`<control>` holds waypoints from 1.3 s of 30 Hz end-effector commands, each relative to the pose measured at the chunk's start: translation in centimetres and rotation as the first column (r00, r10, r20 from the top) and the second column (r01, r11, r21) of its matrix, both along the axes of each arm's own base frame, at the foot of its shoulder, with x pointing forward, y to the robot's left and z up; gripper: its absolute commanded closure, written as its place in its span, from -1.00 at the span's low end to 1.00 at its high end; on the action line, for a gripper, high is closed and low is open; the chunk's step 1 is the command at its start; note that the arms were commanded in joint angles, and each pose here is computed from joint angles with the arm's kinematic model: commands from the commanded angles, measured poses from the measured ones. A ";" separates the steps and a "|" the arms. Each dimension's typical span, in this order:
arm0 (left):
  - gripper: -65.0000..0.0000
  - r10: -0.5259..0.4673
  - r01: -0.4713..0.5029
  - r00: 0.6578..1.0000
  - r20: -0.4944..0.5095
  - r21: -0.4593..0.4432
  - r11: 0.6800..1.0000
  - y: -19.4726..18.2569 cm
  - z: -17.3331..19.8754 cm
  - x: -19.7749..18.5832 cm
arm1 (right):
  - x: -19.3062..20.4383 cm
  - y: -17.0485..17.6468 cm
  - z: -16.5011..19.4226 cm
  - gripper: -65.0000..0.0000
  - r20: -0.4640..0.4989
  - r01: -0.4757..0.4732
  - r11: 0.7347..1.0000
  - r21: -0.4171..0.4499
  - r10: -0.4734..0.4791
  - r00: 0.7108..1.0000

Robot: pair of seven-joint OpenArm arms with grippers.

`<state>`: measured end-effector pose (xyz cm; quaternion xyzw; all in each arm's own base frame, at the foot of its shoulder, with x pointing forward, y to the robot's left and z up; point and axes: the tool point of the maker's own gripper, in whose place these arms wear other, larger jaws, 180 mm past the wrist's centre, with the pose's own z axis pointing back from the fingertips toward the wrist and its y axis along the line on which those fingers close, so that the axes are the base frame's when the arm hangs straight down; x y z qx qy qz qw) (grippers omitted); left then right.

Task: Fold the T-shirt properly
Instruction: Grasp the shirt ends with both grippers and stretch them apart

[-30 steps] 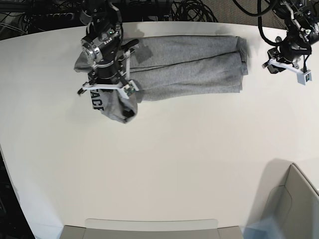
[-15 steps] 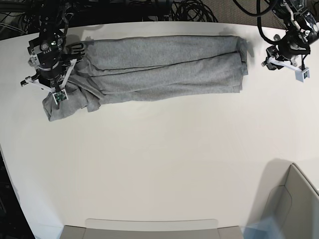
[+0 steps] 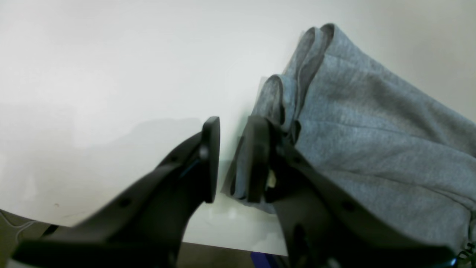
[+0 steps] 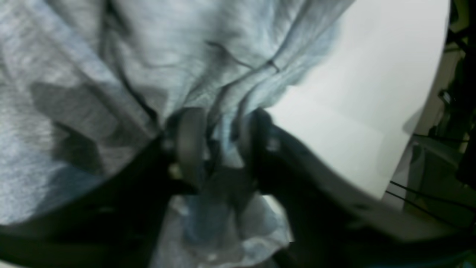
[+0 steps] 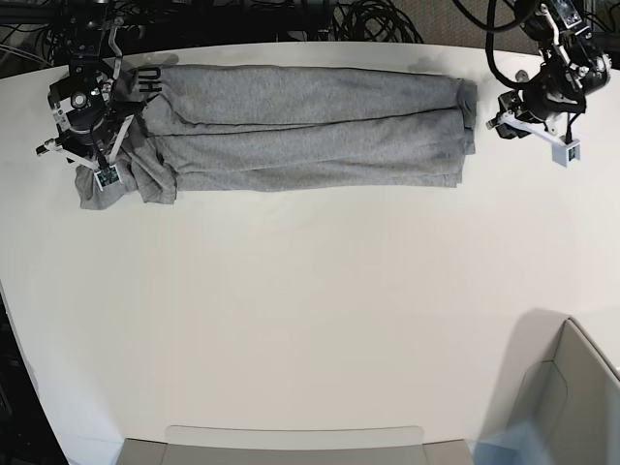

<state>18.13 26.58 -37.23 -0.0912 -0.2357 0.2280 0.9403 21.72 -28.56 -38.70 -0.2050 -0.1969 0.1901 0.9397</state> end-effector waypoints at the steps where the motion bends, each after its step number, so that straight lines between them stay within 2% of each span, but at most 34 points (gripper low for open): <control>1: 0.57 0.002 -0.003 0.999 0.035 0.022 1.000 0.6 1.0 0.6 | 0.4 -0.5 0.8 0.08 0.025 -0.005 1.000 -0.020 0.006 1.000; 3: 0.57 -0.001 -0.001 0.998 0.058 0.038 0.999 0.8 1.3 1.0 | 0.6 -0.5 1.2 -0.05 0.037 -0.006 1.000 -0.016 0.007 0.999; 5: 0.57 -0.023 0.019 0.997 0.068 0.058 0.998 1.3 1.7 1.4 | 0.8 -0.9 2.0 -0.11 0.068 0.012 1.000 -0.001 -0.012 0.998; 10: 0.57 -0.154 0.153 0.980 0.125 0.017 0.988 -1.2 2.9 3.0 | 1.3 -1.5 3.6 -0.12 0.159 0.080 0.986 0.148 -0.103 0.982; 12: 0.52 -0.166 0.183 0.967 0.193 -0.072 0.981 -2.5 3.7 3.8 | 1.4 -2.0 4.1 -0.12 0.180 0.089 0.974 0.208 -0.128 0.975; 15: 0.41 -0.093 0.149 0.964 0.247 -0.219 0.964 -2.9 4.0 4.2 | 1.2 -2.1 4.4 -0.12 0.182 0.100 0.961 0.259 -0.150 0.972; 17: 0.40 -0.043 0.116 0.967 0.250 -0.287 0.951 -2.5 3.6 4.1 | 0.7 -2.3 4.2 -0.12 0.162 0.118 0.957 0.265 -0.165 0.973; 19: 0.40 -0.030 0.106 0.971 0.239 -0.315 0.943 -2.5 3.1 4.0 | 0.6 -2.3 4.1 -0.12 0.155 0.120 0.957 0.264 -0.165 0.974; 23: 0.39 -0.087 0.151 0.973 0.214 -0.301 0.942 -3.5 2.5 4.0 | 0.3 -2.1 3.9 -0.12 0.146 0.116 0.958 0.263 -0.159 0.977; 30: 0.39 -0.195 0.217 0.970 0.145 -0.153 0.964 -3.5 0.6 4.0 | 0.3 -2.1 4.0 -0.12 0.147 0.113 0.959 0.261 -0.155 0.977; 39: 0.39 -0.213 0.235 0.962 0.168 -0.126 0.964 -3.4 1.3 4.5 | 0.4 -2.4 4.2 -0.11 0.147 0.110 0.962 0.250 -0.150 0.978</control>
